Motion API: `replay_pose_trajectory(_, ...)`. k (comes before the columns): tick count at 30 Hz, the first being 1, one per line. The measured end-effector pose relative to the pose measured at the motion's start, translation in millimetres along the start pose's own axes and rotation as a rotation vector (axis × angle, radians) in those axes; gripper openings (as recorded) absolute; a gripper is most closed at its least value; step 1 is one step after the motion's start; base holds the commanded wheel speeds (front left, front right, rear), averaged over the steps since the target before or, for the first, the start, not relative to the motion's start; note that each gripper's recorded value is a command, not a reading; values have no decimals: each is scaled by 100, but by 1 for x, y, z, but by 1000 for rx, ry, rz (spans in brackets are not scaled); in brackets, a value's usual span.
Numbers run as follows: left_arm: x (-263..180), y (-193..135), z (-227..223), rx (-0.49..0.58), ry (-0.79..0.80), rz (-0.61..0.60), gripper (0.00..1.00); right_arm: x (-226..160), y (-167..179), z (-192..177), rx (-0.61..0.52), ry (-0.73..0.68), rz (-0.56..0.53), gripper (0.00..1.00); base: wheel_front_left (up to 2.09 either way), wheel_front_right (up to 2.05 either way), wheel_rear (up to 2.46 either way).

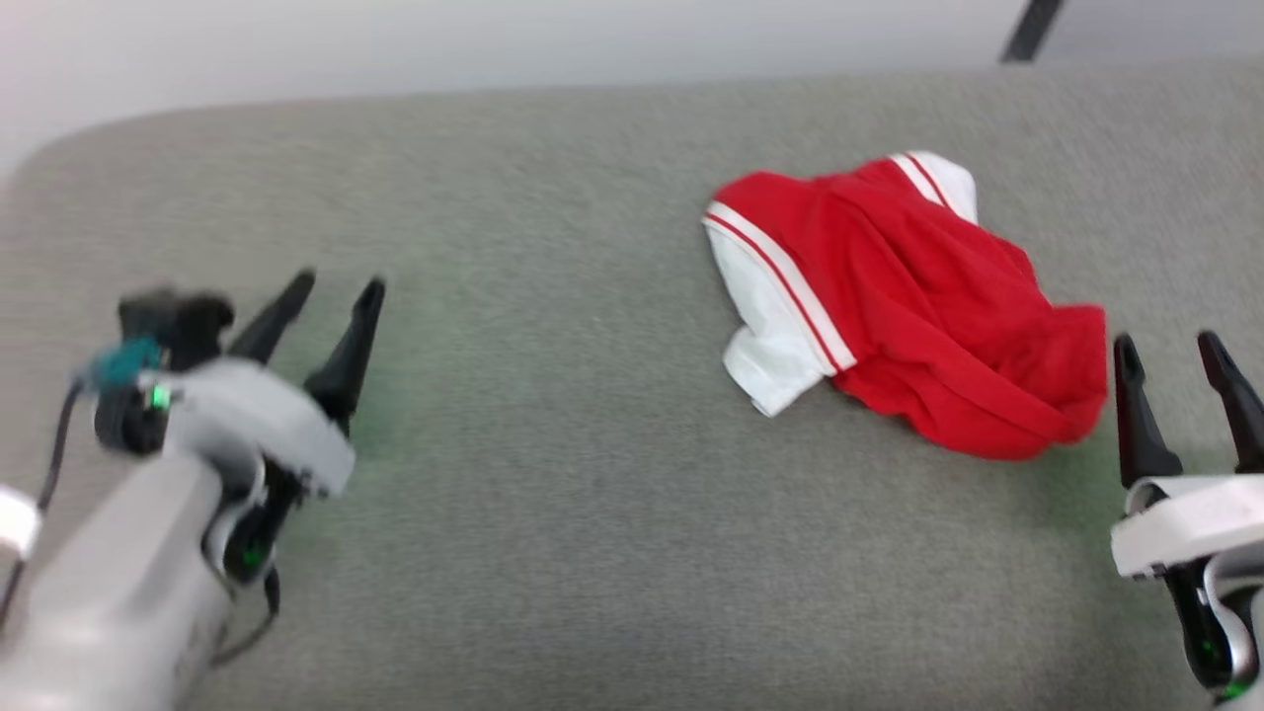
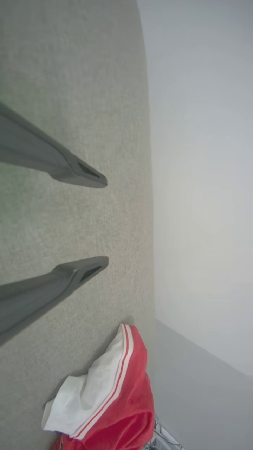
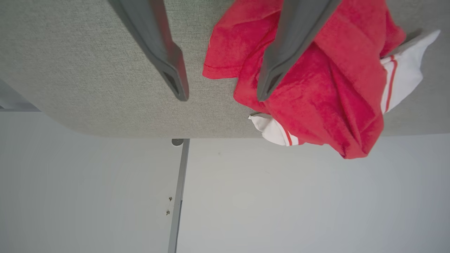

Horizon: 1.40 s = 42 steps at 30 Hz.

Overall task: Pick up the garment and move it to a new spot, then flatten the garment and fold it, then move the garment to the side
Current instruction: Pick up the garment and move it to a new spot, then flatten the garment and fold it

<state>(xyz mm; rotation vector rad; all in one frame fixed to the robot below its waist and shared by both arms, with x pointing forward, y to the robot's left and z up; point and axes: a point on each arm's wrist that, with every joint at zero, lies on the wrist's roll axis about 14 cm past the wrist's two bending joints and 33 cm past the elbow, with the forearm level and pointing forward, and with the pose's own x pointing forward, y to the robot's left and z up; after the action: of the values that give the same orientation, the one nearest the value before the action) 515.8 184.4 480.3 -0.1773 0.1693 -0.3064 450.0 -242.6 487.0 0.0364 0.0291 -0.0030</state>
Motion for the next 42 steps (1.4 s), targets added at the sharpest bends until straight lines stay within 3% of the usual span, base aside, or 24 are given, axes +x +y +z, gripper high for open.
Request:
replay_pose_trajectory(9, -83, 39, 7, -59, -114, 201, 100, -14, 12, 21, 3, -38, 33, 100, 0, 0, 0)
replay_pose_trajectory(17, -128, 55, 24, 11, -198, 297, 100, -21, 18, 45, 12, -92, 45, 100, 0, 0, 0)
replay_pose_trajectory(42, -129, 48, 24, 62, -207, 287, 100, -25, 14, 52, 35, -115, 19, 100, 0, 0, 0)
